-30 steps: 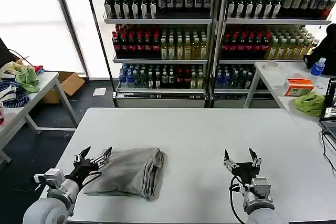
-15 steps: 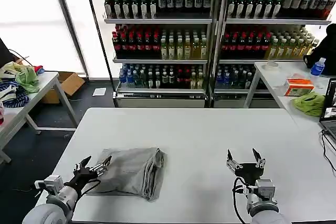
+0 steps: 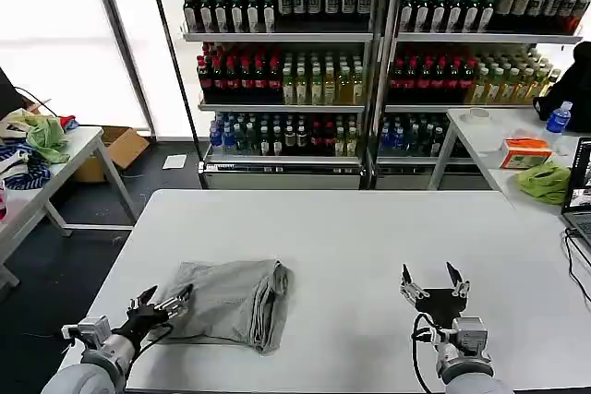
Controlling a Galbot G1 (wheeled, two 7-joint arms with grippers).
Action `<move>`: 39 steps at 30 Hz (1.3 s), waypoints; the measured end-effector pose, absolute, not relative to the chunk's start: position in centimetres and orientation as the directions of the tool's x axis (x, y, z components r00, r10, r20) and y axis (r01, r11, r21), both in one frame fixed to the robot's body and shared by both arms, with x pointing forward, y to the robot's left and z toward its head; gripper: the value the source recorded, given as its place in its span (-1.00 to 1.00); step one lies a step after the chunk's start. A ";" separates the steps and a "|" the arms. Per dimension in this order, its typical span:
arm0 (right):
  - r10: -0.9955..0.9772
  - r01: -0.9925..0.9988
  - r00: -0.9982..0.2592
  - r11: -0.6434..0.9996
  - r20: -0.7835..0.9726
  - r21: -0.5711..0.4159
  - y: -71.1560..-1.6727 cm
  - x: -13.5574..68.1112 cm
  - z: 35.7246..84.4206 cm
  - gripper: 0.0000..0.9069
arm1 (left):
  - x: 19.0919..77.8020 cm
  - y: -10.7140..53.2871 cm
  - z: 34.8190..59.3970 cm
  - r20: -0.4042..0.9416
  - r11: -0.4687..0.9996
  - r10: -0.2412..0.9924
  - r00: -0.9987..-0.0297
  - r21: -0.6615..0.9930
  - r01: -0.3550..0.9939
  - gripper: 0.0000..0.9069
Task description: Fold and organize the clothes.
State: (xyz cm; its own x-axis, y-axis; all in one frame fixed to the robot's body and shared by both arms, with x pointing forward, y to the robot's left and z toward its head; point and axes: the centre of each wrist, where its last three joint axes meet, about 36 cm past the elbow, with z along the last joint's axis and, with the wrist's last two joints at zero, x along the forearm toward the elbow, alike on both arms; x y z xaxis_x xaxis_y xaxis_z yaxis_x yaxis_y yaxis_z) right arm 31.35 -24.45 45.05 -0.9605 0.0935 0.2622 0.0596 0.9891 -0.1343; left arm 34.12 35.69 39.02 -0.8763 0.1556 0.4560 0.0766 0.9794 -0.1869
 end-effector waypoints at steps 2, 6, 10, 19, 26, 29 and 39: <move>0.096 0.061 -0.960 0.989 0.264 -0.135 -24.5 31.3 44.9 1.00 | 34.1 35.6 38.8 0.462 0.979 0.161 -0.872 -0.189 0.080 1.00; 0.098 0.064 -0.959 0.989 0.267 -0.134 -24.6 31.3 44.8 1.00 | 34.1 35.5 38.3 0.474 0.976 0.175 -0.863 -0.200 0.088 0.53; 0.100 0.065 -0.958 0.989 0.270 -0.134 -24.6 31.3 44.6 1.00 | 34.0 35.6 38.1 0.477 0.974 0.186 -0.859 -0.205 0.098 -0.78; 0.101 0.065 -0.959 0.988 0.266 -0.141 -24.7 31.5 44.7 1.00 | 33.8 35.1 37.7 0.469 0.968 0.210 -0.858 -0.225 0.114 -1.00; 0.102 0.065 -0.959 0.988 0.265 -0.143 -24.7 31.7 44.8 1.00 | 33.9 35.0 37.5 0.459 0.968 0.211 -0.863 -0.223 0.118 -1.00; 0.102 0.066 -0.960 0.988 0.262 -0.143 -24.7 31.8 44.9 1.00 | 33.9 35.1 37.6 0.453 0.969 0.207 -0.867 -0.217 0.117 -1.00; 0.103 0.066 -0.961 0.987 0.256 -0.149 -24.9 32.3 44.9 1.00 | 34.0 36.9 38.8 0.426 0.976 0.179 -0.887 -0.193 0.105 -1.00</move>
